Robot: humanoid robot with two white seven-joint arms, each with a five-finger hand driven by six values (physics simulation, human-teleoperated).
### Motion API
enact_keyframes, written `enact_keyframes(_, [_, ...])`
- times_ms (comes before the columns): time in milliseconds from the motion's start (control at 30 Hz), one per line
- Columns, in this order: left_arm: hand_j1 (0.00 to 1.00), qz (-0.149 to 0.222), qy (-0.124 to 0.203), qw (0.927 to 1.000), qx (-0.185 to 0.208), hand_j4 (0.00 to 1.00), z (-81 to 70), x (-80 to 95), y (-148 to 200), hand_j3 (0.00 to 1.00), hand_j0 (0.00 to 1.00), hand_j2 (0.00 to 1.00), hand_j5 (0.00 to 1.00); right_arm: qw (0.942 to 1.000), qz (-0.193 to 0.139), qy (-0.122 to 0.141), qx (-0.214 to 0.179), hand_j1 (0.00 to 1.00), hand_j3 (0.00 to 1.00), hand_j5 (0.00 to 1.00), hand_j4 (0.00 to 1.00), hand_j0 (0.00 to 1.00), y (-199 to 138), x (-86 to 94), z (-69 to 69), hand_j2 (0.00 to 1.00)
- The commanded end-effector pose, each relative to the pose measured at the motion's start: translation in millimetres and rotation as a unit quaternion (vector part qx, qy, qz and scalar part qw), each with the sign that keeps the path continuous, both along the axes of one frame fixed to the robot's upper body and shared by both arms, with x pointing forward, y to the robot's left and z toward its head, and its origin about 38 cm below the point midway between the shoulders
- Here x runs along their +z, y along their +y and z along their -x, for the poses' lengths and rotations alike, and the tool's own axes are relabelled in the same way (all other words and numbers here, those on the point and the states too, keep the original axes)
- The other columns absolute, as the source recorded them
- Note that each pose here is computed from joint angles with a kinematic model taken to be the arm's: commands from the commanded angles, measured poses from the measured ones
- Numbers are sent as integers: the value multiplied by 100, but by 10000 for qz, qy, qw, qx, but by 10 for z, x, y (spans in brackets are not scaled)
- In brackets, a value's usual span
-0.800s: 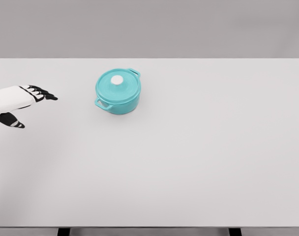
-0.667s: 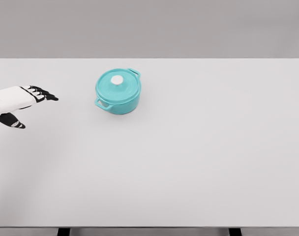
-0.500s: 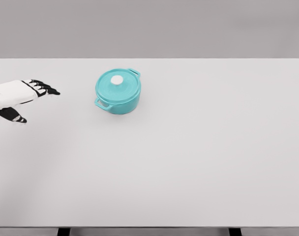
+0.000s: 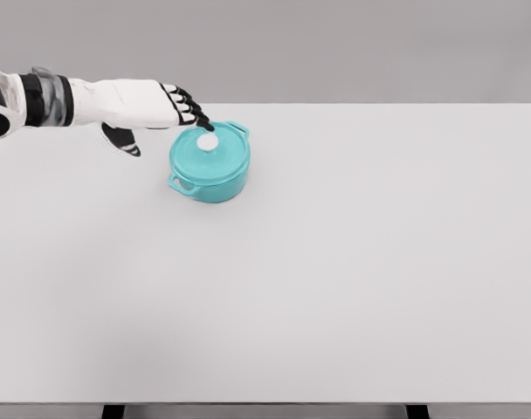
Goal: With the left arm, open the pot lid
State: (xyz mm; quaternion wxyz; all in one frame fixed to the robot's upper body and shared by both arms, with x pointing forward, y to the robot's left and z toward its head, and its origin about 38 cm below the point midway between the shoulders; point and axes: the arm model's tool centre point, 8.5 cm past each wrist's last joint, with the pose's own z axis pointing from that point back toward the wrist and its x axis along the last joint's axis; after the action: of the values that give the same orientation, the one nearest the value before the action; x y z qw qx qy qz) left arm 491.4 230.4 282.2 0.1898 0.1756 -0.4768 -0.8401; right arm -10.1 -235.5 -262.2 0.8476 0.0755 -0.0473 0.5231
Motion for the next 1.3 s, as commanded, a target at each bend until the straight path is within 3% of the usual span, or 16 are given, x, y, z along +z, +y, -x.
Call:
enact_keyframes(0, [100,97,277,9994,-164,100,-75,-205,-325,100,100,100,100,10000,0,0,0,100,100,100,100,100,-1,0,0,100])
enact_keyframes(67, [100,180,278,9994,-121,100,-191,-153,-439,100,100,100,100,10000,0,0,0,100,100,100,100,100,-1,0,0,100])
enact_keyframes(200, [100,188,280,9993,-131,100,-213,-150,-486,100,100,100,100,10000,0,0,0,100,100,100,100,100,-1,0,0,100])
enact_keyframes(333, [100,123,412,9990,85,100,-305,-260,-419,100,100,100,100,10000,0,0,0,100,100,100,100,100,-1,0,0,100])
enact_keyframes(500, [98,11,427,9991,53,98,-307,-327,-475,98,98,98,98,10000,0,0,0,100,100,100,100,100,-1,0,0,100])
enact_keyframes(600, [96,-91,575,9978,324,96,-418,-474,-412,96,96,96,96,10000,0,0,0,100,100,100,100,100,-1,0,0,100])
enact_keyframes(933, [76,-81,546,9981,264,76,-421,-447,-477,76,76,76,76,10000,0,0,0,100,100,100,100,100,-1,0,0,100])
enact_keyframes(1267, [73,-87,560,9981,252,73,-414,-461,-483,73,73,73,73,10000,0,0,0,100,100,100,100,100,-1,0,0,100])
